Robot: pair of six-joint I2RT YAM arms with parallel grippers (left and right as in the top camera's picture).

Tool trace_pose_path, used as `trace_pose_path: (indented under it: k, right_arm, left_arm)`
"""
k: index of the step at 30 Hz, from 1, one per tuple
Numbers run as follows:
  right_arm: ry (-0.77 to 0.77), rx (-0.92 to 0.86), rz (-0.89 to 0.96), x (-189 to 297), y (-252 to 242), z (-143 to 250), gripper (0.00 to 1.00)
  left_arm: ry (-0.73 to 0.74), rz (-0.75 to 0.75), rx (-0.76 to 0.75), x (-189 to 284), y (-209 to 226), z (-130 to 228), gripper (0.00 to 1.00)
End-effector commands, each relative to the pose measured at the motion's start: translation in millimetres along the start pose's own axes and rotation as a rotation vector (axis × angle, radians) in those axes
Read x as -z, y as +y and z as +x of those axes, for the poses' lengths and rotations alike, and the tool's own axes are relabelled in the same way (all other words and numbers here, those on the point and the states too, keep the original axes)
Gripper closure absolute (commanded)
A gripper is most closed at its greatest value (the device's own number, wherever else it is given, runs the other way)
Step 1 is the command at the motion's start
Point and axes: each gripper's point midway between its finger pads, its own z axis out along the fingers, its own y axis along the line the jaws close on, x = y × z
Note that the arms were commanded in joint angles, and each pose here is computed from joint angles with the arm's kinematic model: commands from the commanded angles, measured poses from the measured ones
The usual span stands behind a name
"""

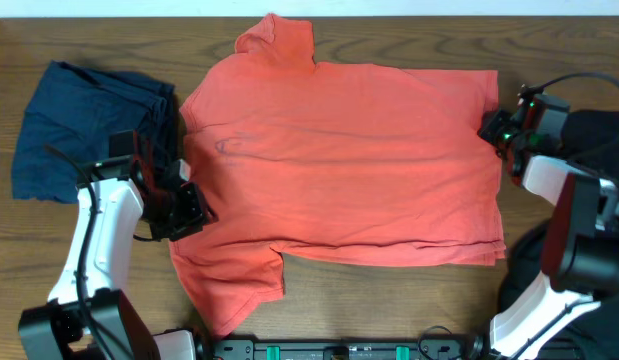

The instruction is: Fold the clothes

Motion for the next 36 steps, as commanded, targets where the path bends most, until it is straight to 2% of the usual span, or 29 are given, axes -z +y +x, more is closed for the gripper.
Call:
trace_pose_path:
  k: [1, 4, 6, 9, 12, 15, 16, 19, 26, 28, 30, 31, 32, 34, 35, 36]
  right_arm:
    - [0.003, -0.019, 0.007, -19.7, -4.0, -2.8, 0.9]
    - [0.057, -0.035, 0.04, -36.5, -17.4, 12.7, 0.92]
    - [0.075, -0.033, 0.123, -38.6, -36.8, 15.4, 0.97]
    - [0.07, 0.029, 0.256, -31.3, -64.9, -1.3, 0.99]
    - [0.074, 0.055, 0.286, -24.6, -73.0, -28.1, 0.99]
    - [0.08, 0.088, 0.217, -20.0, -61.8, -56.1, 0.83]
    - [0.085, 0.109, 0.169, -18.4, -52.9, -65.2, 0.76]
    - [0.091, 0.11, 0.087, -10.4, -35.5, -83.4, 0.66]
    - [0.146, 0.125, -0.053, 37.8, 10.9, -96.7, 0.56]
    - [0.168, 0.121, -0.044, 58.2, 18.0, -95.5, 0.55]
    - [0.177, 0.116, -0.003, 75.7, 18.5, -95.8, 0.59]
    - [0.17, 0.119, 0.028, 80.3, 15.5, -98.0, 0.65]
    - [0.162, 0.113, 0.056, 81.4, 11.3, -99.8, 0.72]
    - [0.155, 0.072, 0.095, 79.2, 4.0, -100.0, 0.75]
    - [0.164, 0.047, 0.109, 75.9, 0.6, -96.8, 0.82]
    - [0.175, 0.03, 0.113, 72.5, -1.4, -93.1, 0.83]
  left_arm:
    - [-0.022, 0.043, -0.088, 5.4, -18.2, -1.8, 0.6]
    - [-0.027, 0.044, -0.124, 2.4, -25.4, -2.7, 0.59]
    - [-0.031, 0.046, -0.145, 0.8, -29.9, -3.4, 0.59]
    - [-0.031, 0.047, -0.17, -1.4, -35.1, -2.8, 0.56]
    - [-0.042, 0.046, -0.191, -2.8, -38.6, -5.3, 0.54]
    - [-0.064, 0.05, -0.204, -2.7, -40.8, -10.5, 0.51]
    - [-0.067, 0.051, -0.206, -2.7, -41.0, -11.3, 0.5]
    - [-0.067, 0.05, -0.206, -2.7, -41.0, -11.2, 0.5]
    - [-0.06, 0.05, -0.203, -2.0, -40.9, -9.6, 0.5]
    - [-0.062, 0.05, -0.204, -0.7, -41.7, -10.2, 0.5]
    - [-0.069, 0.051, -0.21, 0.3, -42.6, -12.0, 0.5]
    - [-0.072, 0.051, -0.213, 0.3, -42.8, -12.7, 0.5]
    - [-0.073, 0.051, -0.213, 0.4, -42.9, -12.9, 0.5]
    - [-0.078, 0.052, -0.216, 0.3, -43.2, -14.1, 0.5]
    - [-0.081, 0.053, -0.224, 0.4, -43.4, -14.8, 0.5]
    - [-0.083, 0.053, -0.229, 0.5, -43.6, -15.3, 0.5]
